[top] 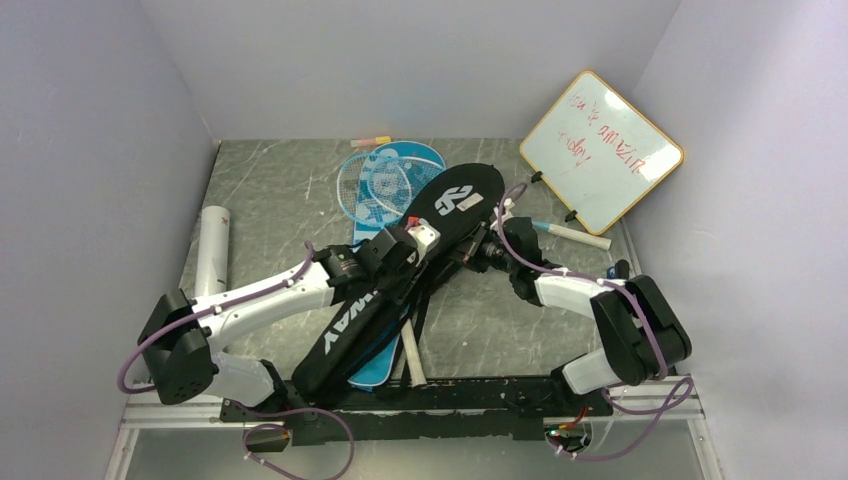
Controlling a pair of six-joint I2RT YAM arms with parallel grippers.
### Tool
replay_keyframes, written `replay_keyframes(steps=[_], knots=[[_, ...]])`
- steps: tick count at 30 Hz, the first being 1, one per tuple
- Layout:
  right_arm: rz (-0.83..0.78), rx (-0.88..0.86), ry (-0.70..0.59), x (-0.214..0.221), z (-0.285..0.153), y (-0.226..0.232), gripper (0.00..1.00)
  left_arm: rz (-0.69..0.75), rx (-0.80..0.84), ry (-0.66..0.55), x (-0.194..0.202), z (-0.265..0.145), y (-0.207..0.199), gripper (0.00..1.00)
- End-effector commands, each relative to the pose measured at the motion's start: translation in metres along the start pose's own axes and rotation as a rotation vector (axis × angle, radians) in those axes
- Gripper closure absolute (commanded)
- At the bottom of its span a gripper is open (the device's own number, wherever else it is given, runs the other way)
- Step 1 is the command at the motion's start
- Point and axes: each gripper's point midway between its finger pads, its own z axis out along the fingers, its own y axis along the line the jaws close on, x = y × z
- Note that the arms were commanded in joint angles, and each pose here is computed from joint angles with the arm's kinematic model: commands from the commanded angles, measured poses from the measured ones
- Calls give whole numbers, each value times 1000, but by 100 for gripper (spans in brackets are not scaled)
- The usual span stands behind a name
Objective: Pack up the badminton gear
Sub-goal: Adjust the racket bag at the center of the board.
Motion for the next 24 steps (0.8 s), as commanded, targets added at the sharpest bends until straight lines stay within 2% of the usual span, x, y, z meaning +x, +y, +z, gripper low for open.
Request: replay_keyframes(steps=[1,5,12,16,20,24], knots=[[-53,-98,-23,-15,-8,44,100,18,82,-67,-16,-5,-13,47],[-52,-114,-14,-16,-9,51,100,34,82,-45,-11,0,-14,34],[-45,-138,0,-18,-10,62,100,86,39,-25,-6,4,-25,25],[-41,-156,4,-19,-12,69,100,95,-42,-9,0,9,-26,21],[-39,-156,7,-20,-13,71,100,96,-189,-3,5,13,-16,19],[-23,-163,11,-19,-15,73,100,119,-444,-40,1,2,7,24]])
